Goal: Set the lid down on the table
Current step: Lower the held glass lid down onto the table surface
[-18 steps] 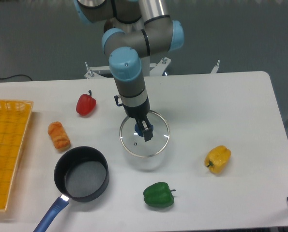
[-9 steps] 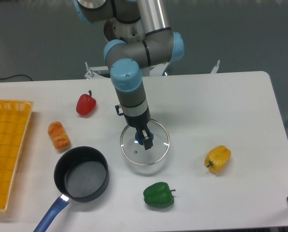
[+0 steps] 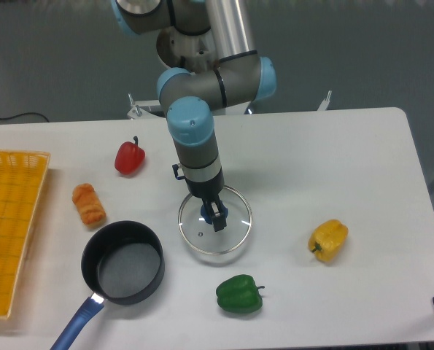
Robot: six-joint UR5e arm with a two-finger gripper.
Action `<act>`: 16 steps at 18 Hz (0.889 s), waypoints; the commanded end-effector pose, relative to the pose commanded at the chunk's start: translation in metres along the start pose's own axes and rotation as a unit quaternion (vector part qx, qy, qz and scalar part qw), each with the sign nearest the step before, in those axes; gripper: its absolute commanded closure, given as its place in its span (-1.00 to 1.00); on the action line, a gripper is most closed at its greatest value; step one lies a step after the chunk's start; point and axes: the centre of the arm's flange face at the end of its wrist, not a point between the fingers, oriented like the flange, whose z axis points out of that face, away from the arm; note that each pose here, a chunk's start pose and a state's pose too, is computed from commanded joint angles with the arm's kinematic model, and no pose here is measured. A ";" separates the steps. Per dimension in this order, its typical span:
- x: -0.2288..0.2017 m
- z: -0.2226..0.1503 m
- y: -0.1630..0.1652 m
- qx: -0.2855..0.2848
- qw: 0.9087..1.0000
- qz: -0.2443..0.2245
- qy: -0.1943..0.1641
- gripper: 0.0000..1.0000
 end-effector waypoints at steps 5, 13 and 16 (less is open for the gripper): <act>0.005 0.006 -0.004 0.001 1.000 0.008 0.004 -0.19; 0.006 0.014 -0.007 0.010 1.000 0.016 0.002 -0.19; 0.007 0.018 -0.007 0.011 1.000 0.016 0.005 -0.19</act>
